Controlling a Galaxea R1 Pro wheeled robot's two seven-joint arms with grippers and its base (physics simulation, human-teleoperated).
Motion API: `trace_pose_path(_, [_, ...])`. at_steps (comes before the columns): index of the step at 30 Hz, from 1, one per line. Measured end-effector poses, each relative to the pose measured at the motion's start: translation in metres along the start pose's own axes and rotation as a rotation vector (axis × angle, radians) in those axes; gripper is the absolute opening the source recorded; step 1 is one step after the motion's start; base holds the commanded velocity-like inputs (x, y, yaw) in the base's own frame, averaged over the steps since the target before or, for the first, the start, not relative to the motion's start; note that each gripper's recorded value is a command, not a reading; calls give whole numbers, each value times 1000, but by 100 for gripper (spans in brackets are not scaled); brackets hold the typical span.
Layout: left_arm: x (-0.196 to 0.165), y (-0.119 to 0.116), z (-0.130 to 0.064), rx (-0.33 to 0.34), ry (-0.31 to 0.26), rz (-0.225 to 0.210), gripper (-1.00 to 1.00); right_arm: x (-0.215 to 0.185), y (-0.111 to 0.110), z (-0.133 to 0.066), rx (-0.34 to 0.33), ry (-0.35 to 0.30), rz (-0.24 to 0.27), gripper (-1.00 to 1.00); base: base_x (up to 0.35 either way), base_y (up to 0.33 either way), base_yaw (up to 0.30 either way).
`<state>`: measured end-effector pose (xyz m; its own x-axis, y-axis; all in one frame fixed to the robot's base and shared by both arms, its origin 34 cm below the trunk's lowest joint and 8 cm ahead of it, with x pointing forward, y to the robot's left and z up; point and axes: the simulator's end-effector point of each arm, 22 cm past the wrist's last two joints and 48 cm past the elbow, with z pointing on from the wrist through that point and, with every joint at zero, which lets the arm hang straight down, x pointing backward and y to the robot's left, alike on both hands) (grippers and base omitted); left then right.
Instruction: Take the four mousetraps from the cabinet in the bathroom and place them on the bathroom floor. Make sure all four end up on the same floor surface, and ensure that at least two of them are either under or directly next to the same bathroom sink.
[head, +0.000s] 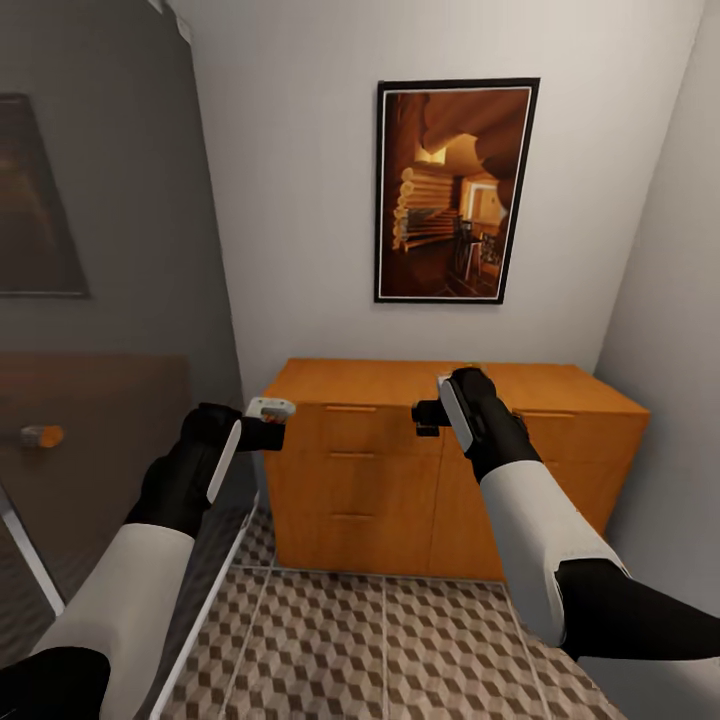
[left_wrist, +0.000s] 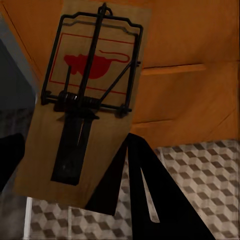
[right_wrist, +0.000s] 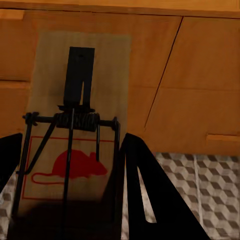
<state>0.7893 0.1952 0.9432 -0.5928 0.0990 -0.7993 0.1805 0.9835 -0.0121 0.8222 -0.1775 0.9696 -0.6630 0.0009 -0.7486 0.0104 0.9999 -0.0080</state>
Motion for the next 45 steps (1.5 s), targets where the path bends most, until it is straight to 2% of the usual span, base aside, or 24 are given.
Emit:
trace_pose_path(6, [7, 2, 4, -5, 17, -4, -100, 61, 0, 25, 0, 93, -2, -100, -348, 0, 0])
trace_pose_path(9, [40, 3, 17, -2, 81, -14, -100, 114, -6, 42, 11, 171, -3, -100, -348, 0, 0])
trace_pose_path(12, [106, 4, 39, -8, 210, -30, -100, 189, -25, 60, 39, 279, -4, -100, -348, 0, 0])
trace_pose_path(14, [135, 5, 46, -16, 268, -37, -100, 221, -33, 64, 51, 324, -5, -100, -348, 0, 0])
trace_pose_path(15, [163, 7, 53, -27, 322, -42, -100, 249, -44, 68, 69, 364, -8, -100, -348, 0, 0])
trace_pose_path(18, [218, 7, 66, -37, 405, -52, -100, 315, -66, 70, 98, 459, -12, -100, -349, 0, 0])
trace_pose_path(19, [241, 5, 74, -33, 425, -66, -100, 346, -76, 72, 110, 493, -14, -100, -349, 0, 0])
trace_pose_path(21, [266, 3, 81, -27, 446, -93, -100, 377, -83, 74, 115, 510, -11, -100, -349, 0, 0])
trace_pose_path(22, [290, 1, 87, -24, 460, -129, -100, 405, -89, 75, 120, 528, -12, -100, -349, 0, 0])
trace_pose_path(24, [315, 0, 91, -27, 477, -172, -100, 449, -99, 76, 124, 562, -12, -100, -349, 0, 0])
trace_pose_path(25, [337, 1, 93, -40, 489, -209, -100, 465, -102, 76, 124, 576, -13, -100, -348, 0, 0])
trace_pose_path(26, [348, 1, 93, -49, 496, -227, -100, 478, -105, 75, 125, 586, -12, -100, -348, 0, 0])
trace_pose_path(27, [368, 2, 94, -67, 506, -257, -100, 501, -109, 75, 124, 605, -14, -100, -349, 0, 0])
trace_pose_path(29, [393, 2, 92, -90, 520, -286, -100, 532, -113, 74, 122, 624, -24, -100, -348, 0, 0])
trace_pose_path(31, [430, 1, 88, -119, 533, -309, -100, 572, -116, 73, 112, 631, -55, -100, -348, 0, 0])
trace_pose_path(34, [456, 3, 81, -141, 535, -316, -100, 601, -116, 70, 100, 625, -89, -100, -348, 0, 0])
trace_pose_path(36, [506, 6, 63, -181, 580, -321, -100, 633, -113, 64, 81, 608, -119, -100, -348, 0, 0])
trace_pose_path(40, [543, 9, 49, -212, 593, -334, -100, 649, -112, 58, 70, 598, -128, -100, -348, 0, 0])
trace_pose_path(43, [581, 22, 30, -274, 572, -363, -100, 656, -112, 56, 65, 586, -131, -100, -348, 0, 0])
trace_pose_path(45, [603, 29, 16, -316, 576, -382, -100, 658, -113, 55, 64, 585, -131, -100, -349, 0, 0])
